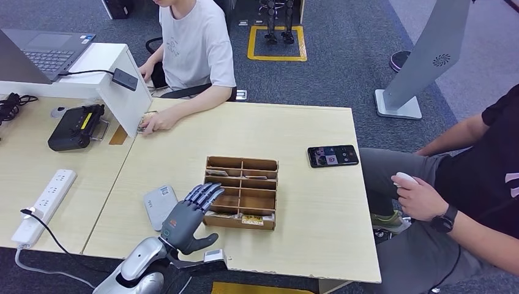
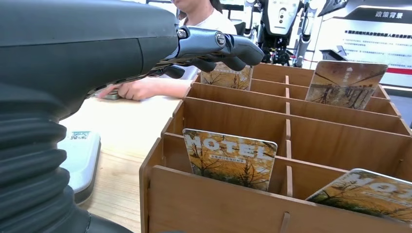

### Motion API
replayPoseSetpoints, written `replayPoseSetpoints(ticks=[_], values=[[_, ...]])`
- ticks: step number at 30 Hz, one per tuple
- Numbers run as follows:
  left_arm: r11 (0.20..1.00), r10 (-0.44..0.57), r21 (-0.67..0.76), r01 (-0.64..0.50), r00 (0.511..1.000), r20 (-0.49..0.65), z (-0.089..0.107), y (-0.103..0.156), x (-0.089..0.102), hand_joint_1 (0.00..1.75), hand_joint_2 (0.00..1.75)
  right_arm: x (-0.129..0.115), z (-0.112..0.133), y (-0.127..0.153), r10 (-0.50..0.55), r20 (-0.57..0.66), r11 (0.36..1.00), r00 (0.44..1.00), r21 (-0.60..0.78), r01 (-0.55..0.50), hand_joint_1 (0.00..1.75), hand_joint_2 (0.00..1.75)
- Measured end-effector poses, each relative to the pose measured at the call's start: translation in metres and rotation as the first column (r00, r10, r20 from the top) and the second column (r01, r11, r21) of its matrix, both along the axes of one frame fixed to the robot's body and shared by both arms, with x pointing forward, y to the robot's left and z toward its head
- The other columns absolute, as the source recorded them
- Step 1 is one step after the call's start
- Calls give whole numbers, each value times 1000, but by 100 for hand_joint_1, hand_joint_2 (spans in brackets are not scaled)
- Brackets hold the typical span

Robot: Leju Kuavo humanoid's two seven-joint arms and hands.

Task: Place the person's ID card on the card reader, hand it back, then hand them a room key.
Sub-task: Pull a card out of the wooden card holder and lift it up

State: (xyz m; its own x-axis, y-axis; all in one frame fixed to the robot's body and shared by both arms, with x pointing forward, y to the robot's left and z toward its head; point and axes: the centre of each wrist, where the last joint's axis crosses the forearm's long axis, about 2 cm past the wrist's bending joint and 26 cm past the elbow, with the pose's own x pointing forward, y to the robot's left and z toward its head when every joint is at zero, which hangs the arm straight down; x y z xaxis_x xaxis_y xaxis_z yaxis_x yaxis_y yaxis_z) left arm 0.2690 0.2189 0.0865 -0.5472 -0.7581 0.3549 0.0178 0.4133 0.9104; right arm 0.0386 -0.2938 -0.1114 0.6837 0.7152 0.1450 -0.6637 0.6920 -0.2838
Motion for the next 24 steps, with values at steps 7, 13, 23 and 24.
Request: replayPoseSetpoints(ticks=[7, 13, 23, 24], values=[[1000, 7, -3, -7, 1000, -14, -2, 0, 0, 0, 175, 1, 0, 0, 2, 1, 1000, 1000, -1, -2, 0, 0], [1000, -8, -14, 7, 1000, -24, -4, 0, 0, 0, 175, 1, 0, 1, 6, 1, 1000, 1000, 0, -6, 0, 0], [1000, -17, -26, 16, 999, -33, -4, 0, 0, 0, 175, 1, 0, 1, 4, 1, 1000, 1000, 1, -4, 0, 0], [1000, -17, -26, 16, 999, -33, -4, 0, 0, 0, 175, 1, 0, 1, 3, 1, 1000, 1000, 1, -4, 0, 0]])
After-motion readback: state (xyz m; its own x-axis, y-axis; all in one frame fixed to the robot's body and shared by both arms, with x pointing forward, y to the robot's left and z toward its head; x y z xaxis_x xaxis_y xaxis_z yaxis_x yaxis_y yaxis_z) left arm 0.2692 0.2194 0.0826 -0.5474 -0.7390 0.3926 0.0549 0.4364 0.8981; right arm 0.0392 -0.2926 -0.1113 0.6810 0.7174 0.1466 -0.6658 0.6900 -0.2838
